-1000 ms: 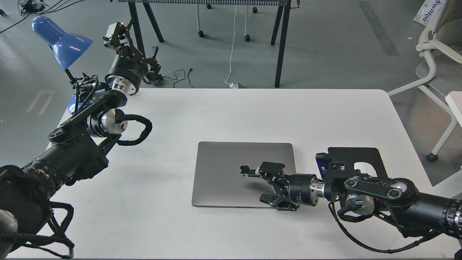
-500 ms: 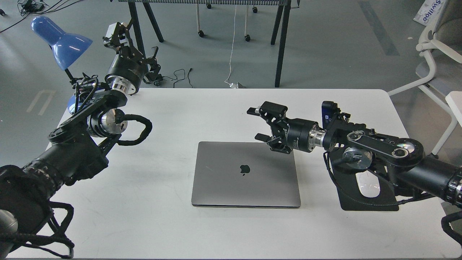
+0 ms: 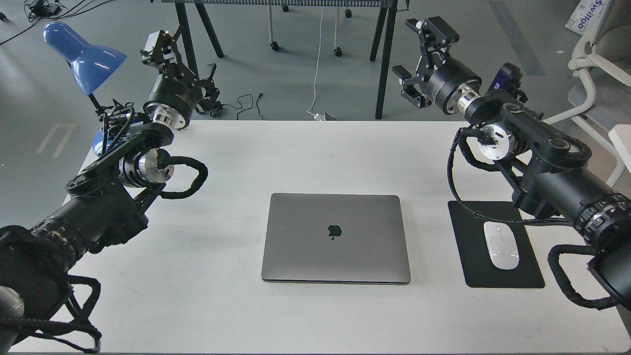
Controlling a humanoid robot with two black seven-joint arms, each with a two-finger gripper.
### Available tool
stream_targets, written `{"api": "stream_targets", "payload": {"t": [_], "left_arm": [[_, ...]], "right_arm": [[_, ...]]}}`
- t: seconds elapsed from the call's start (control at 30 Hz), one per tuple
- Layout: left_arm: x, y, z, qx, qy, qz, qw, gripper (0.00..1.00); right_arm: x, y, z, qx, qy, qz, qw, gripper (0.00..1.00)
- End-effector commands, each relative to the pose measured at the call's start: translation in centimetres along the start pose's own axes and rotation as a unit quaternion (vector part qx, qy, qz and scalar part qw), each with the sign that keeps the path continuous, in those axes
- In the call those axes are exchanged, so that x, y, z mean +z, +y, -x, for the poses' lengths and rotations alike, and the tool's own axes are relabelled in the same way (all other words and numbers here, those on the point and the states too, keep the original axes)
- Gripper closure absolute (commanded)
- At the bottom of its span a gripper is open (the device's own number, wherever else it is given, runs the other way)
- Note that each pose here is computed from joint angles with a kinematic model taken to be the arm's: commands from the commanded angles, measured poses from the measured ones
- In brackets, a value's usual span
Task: Close notebook with right arm
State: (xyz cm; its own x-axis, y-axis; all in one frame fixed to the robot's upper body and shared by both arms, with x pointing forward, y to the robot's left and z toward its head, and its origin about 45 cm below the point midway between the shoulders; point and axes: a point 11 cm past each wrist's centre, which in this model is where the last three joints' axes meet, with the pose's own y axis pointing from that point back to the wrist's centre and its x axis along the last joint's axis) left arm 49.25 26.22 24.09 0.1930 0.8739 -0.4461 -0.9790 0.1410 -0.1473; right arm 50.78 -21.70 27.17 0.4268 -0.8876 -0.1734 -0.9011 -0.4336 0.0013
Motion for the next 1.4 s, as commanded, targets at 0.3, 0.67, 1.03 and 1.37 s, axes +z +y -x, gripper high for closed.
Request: {"api": "stream_targets", "payload": {"t": [0.3, 0.67, 1.03, 1.37], "left_arm": [[0.1, -0.1, 0.1, -0.001, 0.000, 0.001, 1.000, 0.00], [0.1, 0.0, 0.0, 0.000, 0.000, 0.001, 1.000, 0.00], [0.1, 0.0, 0.0, 0.000, 0.000, 0.001, 1.000, 0.00], [0.1, 0.0, 0.0, 0.000, 0.000, 0.001, 1.000, 0.00]], "right_arm": [[-0.2, 1.0, -1.8, 0.043, -0.118, -0.056, 0.991, 0.00], [0.4, 2.2, -2.5, 0.032, -0.152, -0.075, 0.985, 0.00], [-0.3, 2.7, -1.3, 0.008, -0.171, -0.099, 0.980, 0.00], [-0.2, 2.8, -1.4, 0.008, -0.170, -0.099, 0.980, 0.00]]}}
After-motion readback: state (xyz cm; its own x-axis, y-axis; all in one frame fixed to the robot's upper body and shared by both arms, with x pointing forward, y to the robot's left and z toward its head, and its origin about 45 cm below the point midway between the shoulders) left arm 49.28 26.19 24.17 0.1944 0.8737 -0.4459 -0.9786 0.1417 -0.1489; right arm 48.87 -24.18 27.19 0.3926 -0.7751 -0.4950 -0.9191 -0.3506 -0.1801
